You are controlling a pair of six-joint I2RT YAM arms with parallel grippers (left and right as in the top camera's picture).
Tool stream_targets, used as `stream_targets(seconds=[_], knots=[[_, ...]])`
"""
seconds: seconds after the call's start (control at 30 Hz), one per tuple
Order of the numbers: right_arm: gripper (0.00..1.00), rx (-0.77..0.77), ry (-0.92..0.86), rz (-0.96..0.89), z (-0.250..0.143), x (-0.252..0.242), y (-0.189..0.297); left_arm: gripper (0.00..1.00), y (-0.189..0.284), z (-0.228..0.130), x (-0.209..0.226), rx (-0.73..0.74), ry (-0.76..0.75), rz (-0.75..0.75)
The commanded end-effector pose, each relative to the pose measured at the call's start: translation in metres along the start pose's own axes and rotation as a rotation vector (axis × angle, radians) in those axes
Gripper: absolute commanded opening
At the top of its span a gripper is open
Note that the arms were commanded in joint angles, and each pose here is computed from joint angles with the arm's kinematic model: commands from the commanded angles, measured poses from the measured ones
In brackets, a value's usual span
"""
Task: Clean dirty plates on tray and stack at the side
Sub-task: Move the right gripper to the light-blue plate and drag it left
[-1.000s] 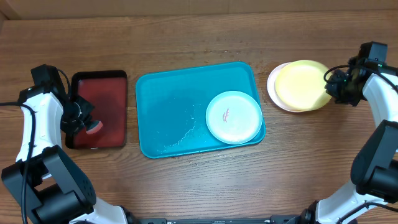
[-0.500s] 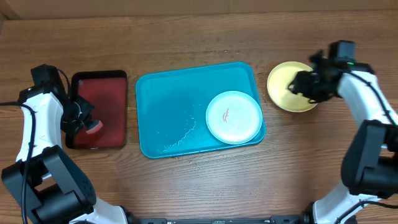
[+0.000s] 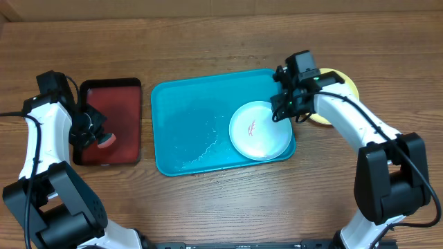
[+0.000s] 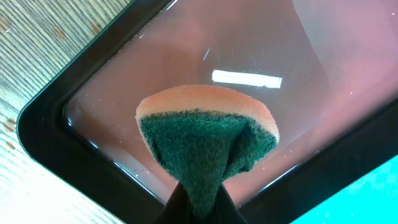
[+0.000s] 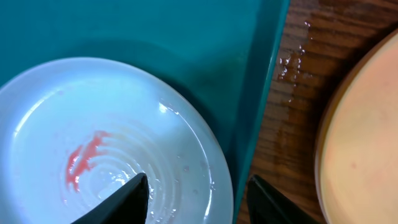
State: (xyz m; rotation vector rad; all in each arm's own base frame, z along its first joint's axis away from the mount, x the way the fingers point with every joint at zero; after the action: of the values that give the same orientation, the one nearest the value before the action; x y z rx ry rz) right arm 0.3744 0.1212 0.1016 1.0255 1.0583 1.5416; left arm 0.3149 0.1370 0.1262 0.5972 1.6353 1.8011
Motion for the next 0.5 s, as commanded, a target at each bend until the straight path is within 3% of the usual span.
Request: stream_targets(seconds=[0.0, 0.1, 0.3, 0.47], knots=[[0.49, 0.003, 0.012, -0.096, -0.006, -0.013, -0.003, 0.04, -0.004, -0.004, -0.004, 0.02, -0.014, -0.013], [0.48, 0.03, -0.019, -0.098, -0.015, -0.014, -0.009, 0.04, -0.004, -0.004, -0.004, 0.02, -0.016, -0.013], [0.28, 0.068, -0.03, -0.069, -0.024, -0.011, -0.01, 0.04, -0.004, -0.004, -0.004, 0.02, -0.017, -0.013], [0.26, 0.078, -0.07, -0.072, -0.026, -0.012, -0.014, 0.04, -0.004, -0.005, -0.004, 0.024, -0.017, -0.011]])
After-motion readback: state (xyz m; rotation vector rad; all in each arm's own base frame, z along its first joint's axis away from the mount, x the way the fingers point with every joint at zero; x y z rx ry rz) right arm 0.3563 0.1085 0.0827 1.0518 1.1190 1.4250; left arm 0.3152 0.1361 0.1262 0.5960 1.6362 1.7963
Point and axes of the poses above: each gripper's point midway between its finger pads, its own y axis back along the fingers, its own x axis along the line the jaws close on, z = x × y, the point moved 5 cm from there along y, back along the fingers, and after that the axes turned 9 degrees about -y, right-handed, at the moved point
